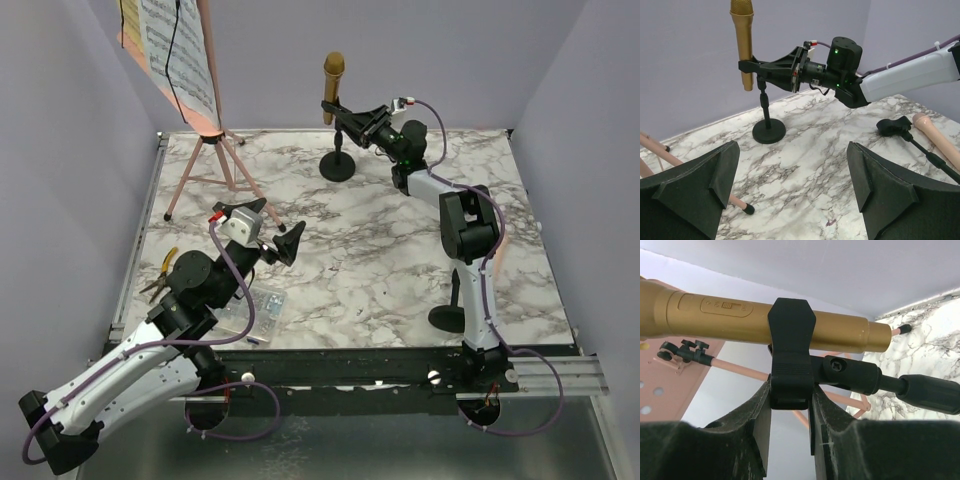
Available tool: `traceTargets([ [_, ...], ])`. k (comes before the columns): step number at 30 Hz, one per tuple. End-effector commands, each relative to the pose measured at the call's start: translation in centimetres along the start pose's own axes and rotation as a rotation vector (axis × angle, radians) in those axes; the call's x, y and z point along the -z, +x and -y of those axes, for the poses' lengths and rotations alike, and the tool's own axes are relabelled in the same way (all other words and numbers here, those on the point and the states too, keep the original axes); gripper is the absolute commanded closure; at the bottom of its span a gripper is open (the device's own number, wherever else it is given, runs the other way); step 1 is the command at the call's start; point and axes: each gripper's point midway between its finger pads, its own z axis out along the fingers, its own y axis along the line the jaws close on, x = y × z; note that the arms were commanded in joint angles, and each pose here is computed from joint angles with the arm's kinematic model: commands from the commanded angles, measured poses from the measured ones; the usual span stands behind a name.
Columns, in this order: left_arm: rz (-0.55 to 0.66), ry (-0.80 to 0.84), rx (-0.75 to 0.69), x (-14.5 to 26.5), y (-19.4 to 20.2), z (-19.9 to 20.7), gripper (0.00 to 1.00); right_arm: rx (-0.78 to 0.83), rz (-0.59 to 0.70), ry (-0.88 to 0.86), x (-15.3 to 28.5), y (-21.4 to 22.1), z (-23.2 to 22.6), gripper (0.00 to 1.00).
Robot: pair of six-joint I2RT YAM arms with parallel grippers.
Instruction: Set up the instrument practice props
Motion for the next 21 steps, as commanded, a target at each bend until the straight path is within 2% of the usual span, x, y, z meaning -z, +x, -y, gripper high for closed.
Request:
traceTargets([
  [1, 0.030, -0.008, -0.005, 0.3, -1.4, -0.3, 0.05, 0.087, 0.094, -0.121, -0.5, -2.0, -3.3, 1.00],
  [4, 0.033, -0.005, -0.002, 0.3, -1.5, -0.2, 0.05, 0.070, 0.101, -0.098, -0.4, -2.0, -2.5, 0.99],
  [5, 0.034, -0.005, -0.001, 0.4, -1.5, -0.3, 0.05, 0.064, 0.099, -0.084, -0.4, -2.0, -2.3, 0.93],
  [11, 0.035, -0.010, 0.002, 0.4, -1.5, -0.3, 0.05, 0.067, 0.070, -0.019, 0.5, -1.4, -2.4, 0.35],
  [14, 0.036, -0.009, 0.004, 0.5, -1.6, -0.3, 0.05, 0.041, 0.024, 0.078, 2.6, -0.7, -1.4, 0.18],
  [16, 0.035, -0.008, 0.008, 0.5, -1.5, -0.3, 0.05, 0.024, -0.010, 0.149, 5.1, 0.5, -0.5, 0.12],
  [18, 0.035, -0.007, 0.011, 0.5, -1.5, -0.3, 0.04, 0.051, -0.062, 0.210, 8.0, 2.0, -0.2, 0.11],
  [21, 0.034, -0.004, 0.020, 0.5, -1.5, -0.2, 0.05, 0.216, -0.171, 0.373, 12.5, 4.2, 0.6, 0.11],
])
